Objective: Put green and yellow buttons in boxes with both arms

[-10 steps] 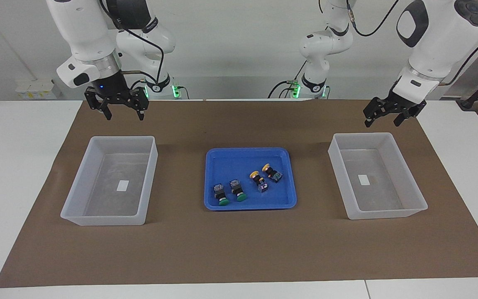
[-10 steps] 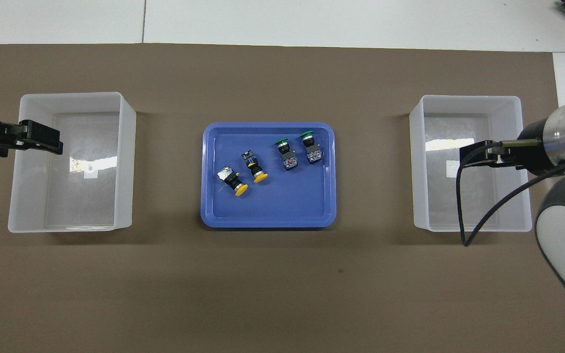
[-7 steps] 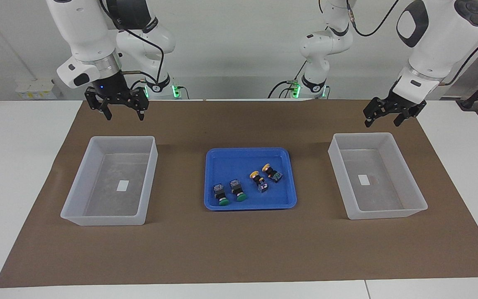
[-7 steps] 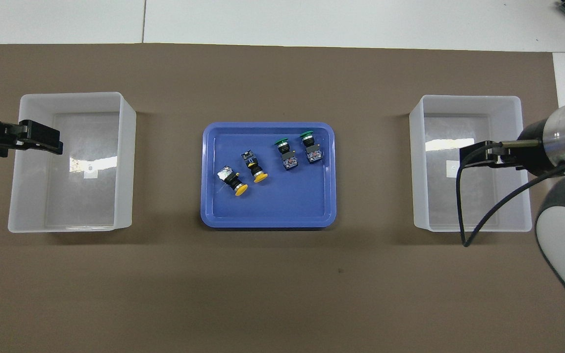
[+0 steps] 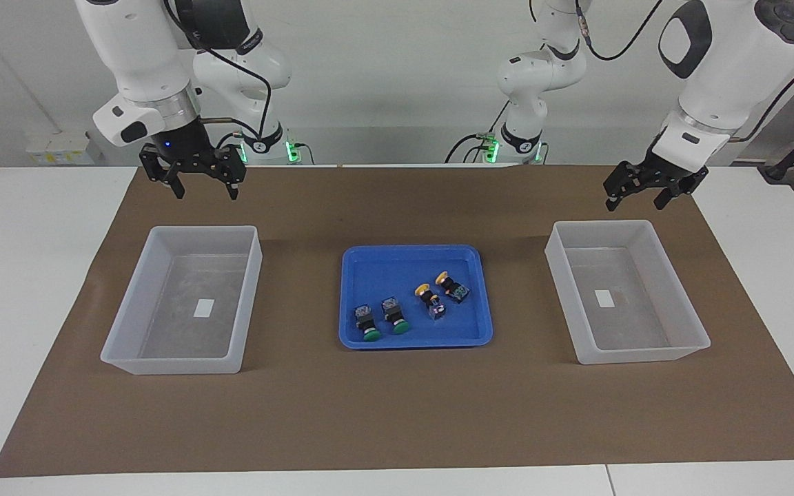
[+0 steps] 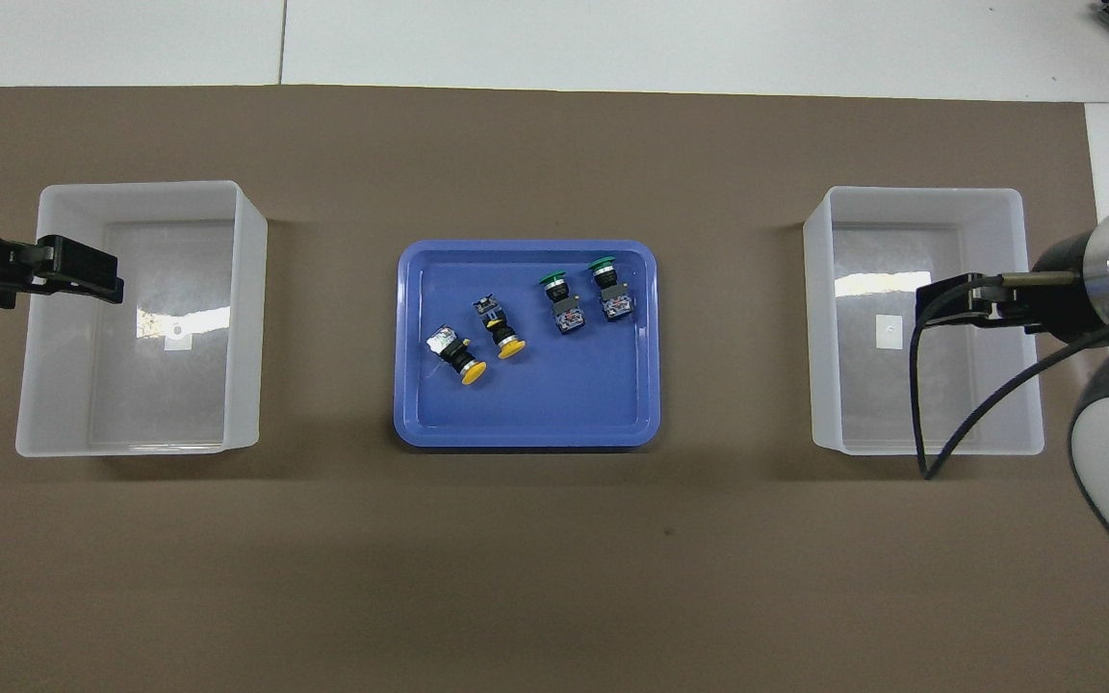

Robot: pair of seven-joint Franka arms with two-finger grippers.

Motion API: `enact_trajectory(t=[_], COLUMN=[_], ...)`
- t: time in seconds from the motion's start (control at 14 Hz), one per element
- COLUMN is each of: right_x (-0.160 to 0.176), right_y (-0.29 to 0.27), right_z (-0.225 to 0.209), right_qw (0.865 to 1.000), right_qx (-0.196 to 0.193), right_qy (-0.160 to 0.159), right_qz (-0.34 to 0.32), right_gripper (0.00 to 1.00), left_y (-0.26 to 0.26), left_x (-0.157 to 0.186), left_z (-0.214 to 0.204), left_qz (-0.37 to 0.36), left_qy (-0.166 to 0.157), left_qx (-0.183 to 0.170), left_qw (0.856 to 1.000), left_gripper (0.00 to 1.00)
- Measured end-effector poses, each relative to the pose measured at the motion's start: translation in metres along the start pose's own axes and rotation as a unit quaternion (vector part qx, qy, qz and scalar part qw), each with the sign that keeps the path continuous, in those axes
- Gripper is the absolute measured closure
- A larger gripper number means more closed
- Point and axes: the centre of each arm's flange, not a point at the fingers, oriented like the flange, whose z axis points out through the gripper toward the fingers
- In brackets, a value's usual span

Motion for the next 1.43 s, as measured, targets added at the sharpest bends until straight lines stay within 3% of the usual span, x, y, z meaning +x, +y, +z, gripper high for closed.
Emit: enact_trajectory(t=[0.71,1.43], right_x=[0.003,0.034], right_y=[-0.007,-0.109], right_z=[0.025,0.115], right_qw=[1.000,0.994], right_qx=[0.003,0.031], right_qy=[0.015,0.062], right_qz=[-0.005,-0.081], right_gripper=[0.00,0.00], left_y=[0.000,0.000], left_x=[0.000,0.000], left_z=[0.000,0.000], left_qz=[0.000,0.000], left_qy=[0.000,0.000], left_qx=[0.000,0.000], left_qw=[1.000,1.000], left_gripper=[0.00,0.00])
